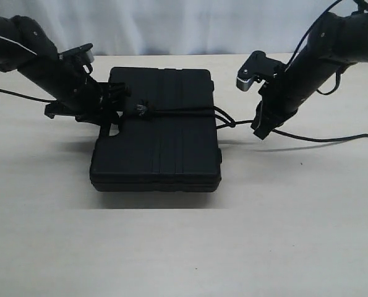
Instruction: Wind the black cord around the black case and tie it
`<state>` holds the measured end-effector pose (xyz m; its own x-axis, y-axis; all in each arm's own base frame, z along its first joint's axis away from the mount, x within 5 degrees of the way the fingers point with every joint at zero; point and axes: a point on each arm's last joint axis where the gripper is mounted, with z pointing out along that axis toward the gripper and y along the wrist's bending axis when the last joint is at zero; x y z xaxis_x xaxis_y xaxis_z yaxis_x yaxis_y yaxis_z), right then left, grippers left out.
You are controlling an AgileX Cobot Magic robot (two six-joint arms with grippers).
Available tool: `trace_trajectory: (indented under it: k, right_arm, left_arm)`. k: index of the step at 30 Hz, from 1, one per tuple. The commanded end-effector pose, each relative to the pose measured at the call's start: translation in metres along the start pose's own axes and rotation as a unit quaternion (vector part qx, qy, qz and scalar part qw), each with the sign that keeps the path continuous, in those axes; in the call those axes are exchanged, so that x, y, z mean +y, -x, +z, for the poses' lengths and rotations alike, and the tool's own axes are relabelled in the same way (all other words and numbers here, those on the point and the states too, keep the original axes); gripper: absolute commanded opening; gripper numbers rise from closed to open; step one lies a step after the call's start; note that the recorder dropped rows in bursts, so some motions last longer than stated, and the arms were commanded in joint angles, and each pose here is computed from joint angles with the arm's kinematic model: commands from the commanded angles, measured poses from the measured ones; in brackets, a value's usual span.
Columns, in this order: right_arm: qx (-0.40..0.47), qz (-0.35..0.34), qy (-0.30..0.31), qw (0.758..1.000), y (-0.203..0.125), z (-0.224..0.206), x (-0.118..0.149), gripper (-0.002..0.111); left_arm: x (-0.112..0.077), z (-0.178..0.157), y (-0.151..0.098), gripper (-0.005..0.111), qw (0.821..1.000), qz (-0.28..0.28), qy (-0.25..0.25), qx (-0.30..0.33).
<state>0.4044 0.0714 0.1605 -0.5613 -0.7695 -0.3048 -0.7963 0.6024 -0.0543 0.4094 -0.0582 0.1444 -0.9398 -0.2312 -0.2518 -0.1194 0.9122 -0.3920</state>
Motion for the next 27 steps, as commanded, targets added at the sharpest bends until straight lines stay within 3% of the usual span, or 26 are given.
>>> trace_trajectory:
  k: [1, 12, 17, 22, 25, 27]
  right_arm:
    - [0.025, -0.004, -0.022, 0.999, -0.015, -0.006, -0.013, 0.004]
    - [-0.041, 0.084, 0.024, 0.995, -0.005, 0.010, -0.008, 0.005]
    - [-0.066, 0.112, 0.010, 0.991, 0.000, 0.009, -0.012, 0.010]
    - [-0.081, 0.137, 0.025, 0.987, 0.003, 0.009, -0.010, 0.039]
    - [-0.086, 0.167, 0.041, 0.981, 0.008, 0.003, -0.009, 0.062]
    - [-0.083, 0.188, 0.047, 0.978, 0.013, -0.009, -0.011, 0.072]
  left_arm:
    - [0.015, -0.012, 0.011, 0.000, 0.999, -0.011, 0.016, -0.037]
    - [0.023, 0.003, 0.012, 0.001, 0.999, -0.004, 0.034, -0.040]
    - [0.023, 0.005, 0.014, 0.022, 0.998, -0.001, 0.036, -0.054]
    - [0.020, 0.006, 0.011, 0.041, 0.999, -0.003, 0.031, -0.044]
    - [0.017, 0.003, 0.010, 0.043, 0.999, -0.009, 0.023, -0.035]
    - [0.013, -0.004, 0.012, 0.043, 0.999, 0.007, 0.021, -0.025]
